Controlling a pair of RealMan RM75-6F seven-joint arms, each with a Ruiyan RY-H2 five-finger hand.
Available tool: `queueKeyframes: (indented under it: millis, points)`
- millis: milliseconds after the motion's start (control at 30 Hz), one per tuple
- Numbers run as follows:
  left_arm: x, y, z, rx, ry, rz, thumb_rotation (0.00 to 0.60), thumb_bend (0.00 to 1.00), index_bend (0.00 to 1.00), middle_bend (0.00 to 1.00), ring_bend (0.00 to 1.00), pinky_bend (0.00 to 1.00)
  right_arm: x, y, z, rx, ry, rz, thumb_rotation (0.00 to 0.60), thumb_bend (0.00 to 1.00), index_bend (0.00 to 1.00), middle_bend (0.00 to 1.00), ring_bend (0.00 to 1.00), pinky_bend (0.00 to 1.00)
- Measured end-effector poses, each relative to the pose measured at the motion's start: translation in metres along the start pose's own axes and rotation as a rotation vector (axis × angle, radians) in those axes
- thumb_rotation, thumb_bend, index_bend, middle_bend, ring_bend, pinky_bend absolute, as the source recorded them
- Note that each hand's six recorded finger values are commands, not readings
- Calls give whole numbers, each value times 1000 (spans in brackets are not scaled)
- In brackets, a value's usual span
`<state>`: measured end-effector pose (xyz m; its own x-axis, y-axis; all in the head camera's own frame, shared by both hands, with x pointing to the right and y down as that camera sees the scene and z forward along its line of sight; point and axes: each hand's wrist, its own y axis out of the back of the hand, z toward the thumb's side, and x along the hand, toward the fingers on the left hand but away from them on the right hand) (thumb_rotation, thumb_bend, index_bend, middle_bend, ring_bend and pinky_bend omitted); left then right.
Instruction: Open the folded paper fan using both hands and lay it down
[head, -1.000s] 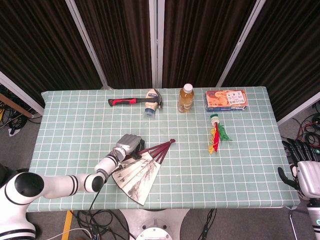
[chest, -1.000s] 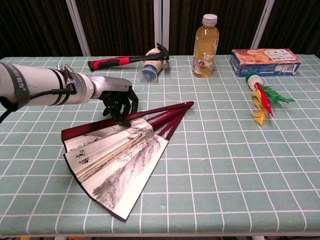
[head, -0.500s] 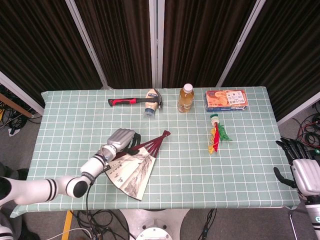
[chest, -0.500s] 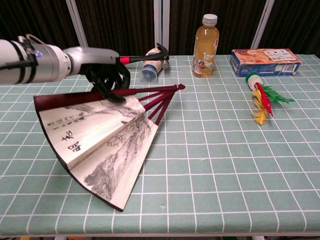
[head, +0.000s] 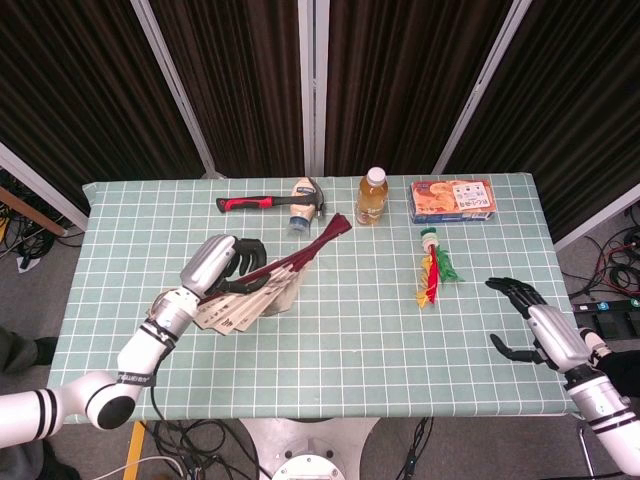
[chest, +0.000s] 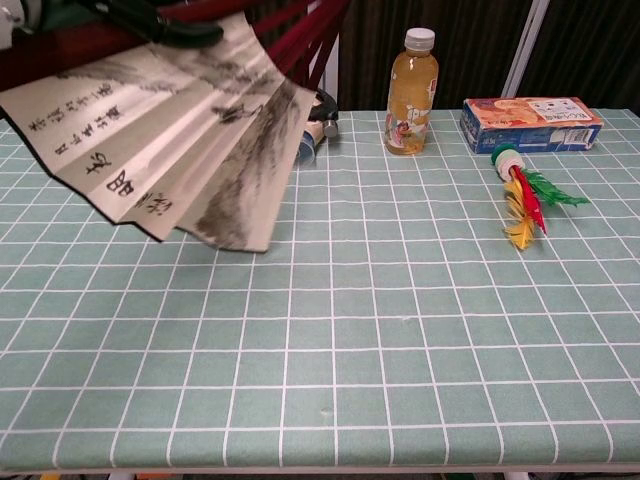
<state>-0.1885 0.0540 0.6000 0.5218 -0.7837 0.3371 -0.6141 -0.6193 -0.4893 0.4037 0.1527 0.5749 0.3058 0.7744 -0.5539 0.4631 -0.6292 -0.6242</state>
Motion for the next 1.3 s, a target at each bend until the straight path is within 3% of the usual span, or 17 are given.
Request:
queueKeyframes:
  millis: [133, 233, 467, 1000, 1200, 1300]
  points:
    - [-5, 13, 18, -80, -75, 58, 600, 337, 621, 722, 714, 805, -34, -13, 26, -137, 77, 109, 600, 301, 120, 100, 0, 0]
    - [-8, 17, 29, -112, -119, 71, 600, 335, 621, 722, 714, 804, -60, -22, 48, -179, 126, 170, 600, 301, 120, 102, 0, 0]
    - [-13, 24, 53, -133, -203, 84, 600, 331, 621, 722, 715, 802, -103, -28, 90, -232, 206, 222, 600, 308, 120, 114, 0, 0]
    - [-17, 26, 77, -92, -279, 88, 600, 330, 620, 722, 714, 796, -147, -47, 152, -291, 229, 334, 600, 340, 193, 146, 0, 0]
    - [-18, 26, 79, -89, -289, 88, 600, 329, 621, 722, 714, 795, -160, -54, 166, -284, 223, 363, 600, 433, 255, 170, 0, 0]
    - [-18, 27, 78, -85, -291, 91, 600, 329, 621, 722, 714, 794, -166, -61, 173, -289, 219, 381, 600, 527, 334, 193, 0, 0]
